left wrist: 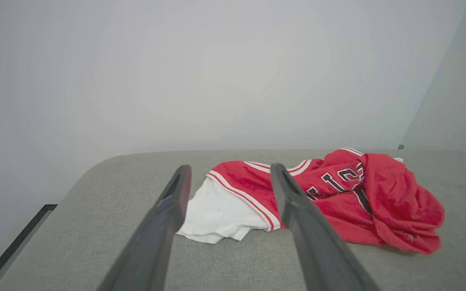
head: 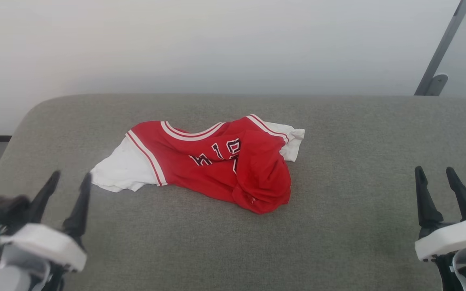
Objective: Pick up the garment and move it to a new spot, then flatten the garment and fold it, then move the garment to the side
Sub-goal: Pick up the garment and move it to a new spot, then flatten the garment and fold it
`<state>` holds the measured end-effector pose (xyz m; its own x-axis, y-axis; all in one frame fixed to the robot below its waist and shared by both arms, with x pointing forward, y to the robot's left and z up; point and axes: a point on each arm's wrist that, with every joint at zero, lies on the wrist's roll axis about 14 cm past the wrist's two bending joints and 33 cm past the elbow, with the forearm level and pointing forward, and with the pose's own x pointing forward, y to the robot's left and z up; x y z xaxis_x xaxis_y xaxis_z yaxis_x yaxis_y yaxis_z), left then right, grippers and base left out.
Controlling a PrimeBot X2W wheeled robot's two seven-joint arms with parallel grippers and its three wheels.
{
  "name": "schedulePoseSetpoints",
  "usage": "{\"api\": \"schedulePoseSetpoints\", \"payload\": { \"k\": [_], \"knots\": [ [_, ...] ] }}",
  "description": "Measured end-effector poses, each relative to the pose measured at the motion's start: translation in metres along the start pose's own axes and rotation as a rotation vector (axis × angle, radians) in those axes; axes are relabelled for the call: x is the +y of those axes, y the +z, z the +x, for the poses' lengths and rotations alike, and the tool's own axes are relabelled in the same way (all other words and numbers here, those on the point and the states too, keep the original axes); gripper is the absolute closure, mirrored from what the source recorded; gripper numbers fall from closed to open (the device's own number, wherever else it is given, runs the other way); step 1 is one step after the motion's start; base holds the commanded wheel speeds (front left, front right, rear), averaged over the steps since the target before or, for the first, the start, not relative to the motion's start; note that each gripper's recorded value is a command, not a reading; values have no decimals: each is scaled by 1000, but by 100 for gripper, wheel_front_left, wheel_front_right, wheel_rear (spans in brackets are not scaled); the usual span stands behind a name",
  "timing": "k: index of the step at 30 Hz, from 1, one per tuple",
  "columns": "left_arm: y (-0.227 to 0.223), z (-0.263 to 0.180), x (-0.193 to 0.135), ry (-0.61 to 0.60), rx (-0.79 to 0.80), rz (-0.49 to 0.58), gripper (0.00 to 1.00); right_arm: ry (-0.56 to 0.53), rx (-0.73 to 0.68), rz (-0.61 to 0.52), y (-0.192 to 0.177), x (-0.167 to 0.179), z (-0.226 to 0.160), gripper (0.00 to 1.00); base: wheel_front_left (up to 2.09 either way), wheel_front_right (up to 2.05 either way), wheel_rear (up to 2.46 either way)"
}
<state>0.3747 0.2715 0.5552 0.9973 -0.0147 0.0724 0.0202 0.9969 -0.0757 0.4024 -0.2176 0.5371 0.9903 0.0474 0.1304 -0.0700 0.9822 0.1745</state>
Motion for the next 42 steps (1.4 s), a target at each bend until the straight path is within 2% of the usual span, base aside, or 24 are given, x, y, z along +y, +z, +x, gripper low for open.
{"api": "schedulePoseSetpoints", "payload": {
  "k": [4,11,33,42],
  "knots": [
    [-5,-23,23,78,-1,-21,0,3,-5,3,1,3,-2,0,0,0,0],
    [-10,-43,38,130,-2,-40,0,0,-10,7,3,4,-4,0,0,0,0],
    [-9,-50,37,143,-29,-74,0,13,3,10,1,9,-1,0,0,0,0],
    [-16,-50,33,153,-21,-100,0,116,48,-10,-11,40,33,0,0,0,0]
  ]
}}
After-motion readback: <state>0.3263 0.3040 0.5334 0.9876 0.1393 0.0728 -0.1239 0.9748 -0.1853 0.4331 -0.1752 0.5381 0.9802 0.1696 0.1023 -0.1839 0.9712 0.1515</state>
